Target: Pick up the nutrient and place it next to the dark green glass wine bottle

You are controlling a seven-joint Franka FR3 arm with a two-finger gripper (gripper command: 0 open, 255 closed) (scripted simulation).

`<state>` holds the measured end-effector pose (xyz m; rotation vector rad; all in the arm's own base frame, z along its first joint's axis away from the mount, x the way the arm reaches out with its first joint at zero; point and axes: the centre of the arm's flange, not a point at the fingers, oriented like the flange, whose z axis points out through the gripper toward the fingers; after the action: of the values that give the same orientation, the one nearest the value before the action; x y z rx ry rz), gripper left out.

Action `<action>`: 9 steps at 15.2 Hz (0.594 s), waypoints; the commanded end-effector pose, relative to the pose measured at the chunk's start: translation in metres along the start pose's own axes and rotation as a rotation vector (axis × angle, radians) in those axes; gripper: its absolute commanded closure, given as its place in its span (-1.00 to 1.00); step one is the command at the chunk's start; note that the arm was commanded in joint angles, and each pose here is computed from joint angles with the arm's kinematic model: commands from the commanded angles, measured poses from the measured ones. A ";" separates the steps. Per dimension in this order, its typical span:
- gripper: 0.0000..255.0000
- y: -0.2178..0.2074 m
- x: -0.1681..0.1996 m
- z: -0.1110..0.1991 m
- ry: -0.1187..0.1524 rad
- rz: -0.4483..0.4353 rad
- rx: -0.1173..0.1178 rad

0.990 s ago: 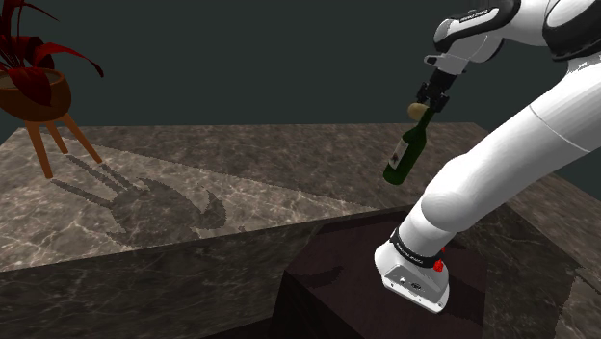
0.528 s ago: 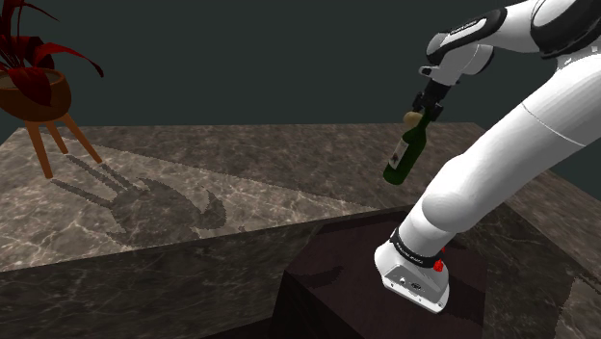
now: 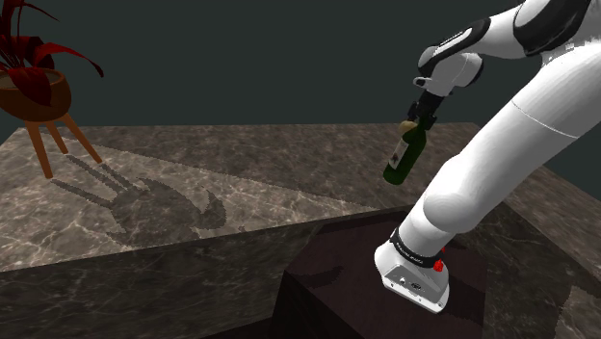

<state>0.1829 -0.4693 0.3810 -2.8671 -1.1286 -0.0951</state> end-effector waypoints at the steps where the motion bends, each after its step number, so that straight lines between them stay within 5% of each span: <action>1: 1.00 0.001 -0.002 0.011 0.000 0.000 -0.001; 9: 1.00 0.002 -0.005 0.053 0.000 0.000 -0.001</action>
<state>0.1825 -0.4713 0.3329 -2.8674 -1.1289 -0.0942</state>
